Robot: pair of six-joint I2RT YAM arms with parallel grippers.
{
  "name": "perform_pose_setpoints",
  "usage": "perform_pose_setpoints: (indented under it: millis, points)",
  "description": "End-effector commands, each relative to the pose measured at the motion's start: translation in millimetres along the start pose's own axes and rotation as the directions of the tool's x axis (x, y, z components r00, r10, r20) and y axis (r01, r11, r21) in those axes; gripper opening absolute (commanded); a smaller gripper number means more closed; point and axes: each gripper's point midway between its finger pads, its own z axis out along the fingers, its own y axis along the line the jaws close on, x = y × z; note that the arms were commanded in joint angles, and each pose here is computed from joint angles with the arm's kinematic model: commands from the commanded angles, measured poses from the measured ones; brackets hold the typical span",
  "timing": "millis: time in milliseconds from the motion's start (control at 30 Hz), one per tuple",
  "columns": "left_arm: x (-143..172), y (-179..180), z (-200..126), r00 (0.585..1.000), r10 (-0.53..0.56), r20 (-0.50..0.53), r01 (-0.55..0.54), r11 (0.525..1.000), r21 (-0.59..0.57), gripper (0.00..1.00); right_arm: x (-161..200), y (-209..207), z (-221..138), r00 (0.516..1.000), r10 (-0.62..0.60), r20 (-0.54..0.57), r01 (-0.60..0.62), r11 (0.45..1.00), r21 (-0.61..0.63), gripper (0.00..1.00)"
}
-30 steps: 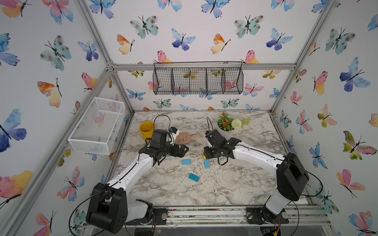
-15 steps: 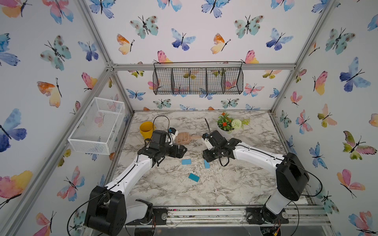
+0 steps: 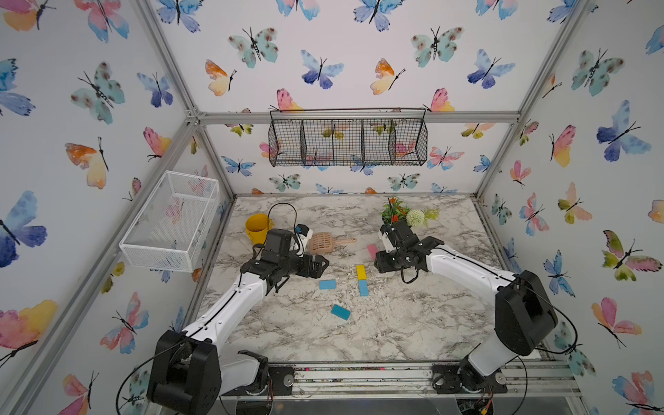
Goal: Assemble the letter c with building blocks
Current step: Assemble the building block at the center of the board.
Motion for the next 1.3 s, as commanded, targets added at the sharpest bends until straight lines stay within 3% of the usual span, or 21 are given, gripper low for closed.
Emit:
perform_pose_setpoints:
  millis: [0, 167, 533, 667, 900, 967, 1100, 1267]
  points:
    - [-9, -6, -6, 0.999, 0.003, 0.036, -0.004, 1.000, 0.030, 0.98, 4, -13, -8, 0.999, 0.049, 0.009, -0.050, 0.998, 0.035, 0.53]
    - [-9, -6, -6, 0.999, -0.002, 0.032, 0.001, 0.999, 0.037, 0.98, 3, -28, -8, 0.993, 0.111, 0.029, -0.112, 0.993, 0.041, 0.57]
    - [-7, -3, -8, 0.999, 0.000, 0.039, -0.001, 1.000, 0.023, 0.98, -4, -56, -8, 0.958, 0.277, 0.079, -0.278, 0.960, 0.011, 0.78]
    - [-9, -5, -8, 0.999, -0.002, 0.042, 0.000, 0.999, 0.032, 0.98, -9, -66, -5, 0.944, 0.317, 0.093, -0.320, 0.947, 0.014, 0.78]
    - [-10, -7, -11, 0.999, -0.002, 0.048, 0.000, 0.999, 0.041, 0.98, -10, -73, 12, 0.924, 0.371, 0.094, -0.375, 0.927, 0.029, 0.51]
    - [-10, -7, -11, 0.999, -0.002, 0.050, 0.000, 0.999, 0.043, 0.98, -10, -75, 16, 0.919, 0.384, 0.089, -0.388, 0.921, 0.038, 0.52]
    - [-10, -7, -11, 0.999, -0.005, 0.049, 0.003, 0.999, 0.050, 0.98, -14, -77, 24, 0.911, 0.404, 0.087, -0.409, 0.911, 0.051, 0.62]
    - [-9, -9, -12, 0.999, -0.009, 0.048, 0.006, 0.998, 0.063, 0.98, -14, -80, 32, 0.900, 0.428, 0.088, -0.434, 0.898, 0.069, 0.62]
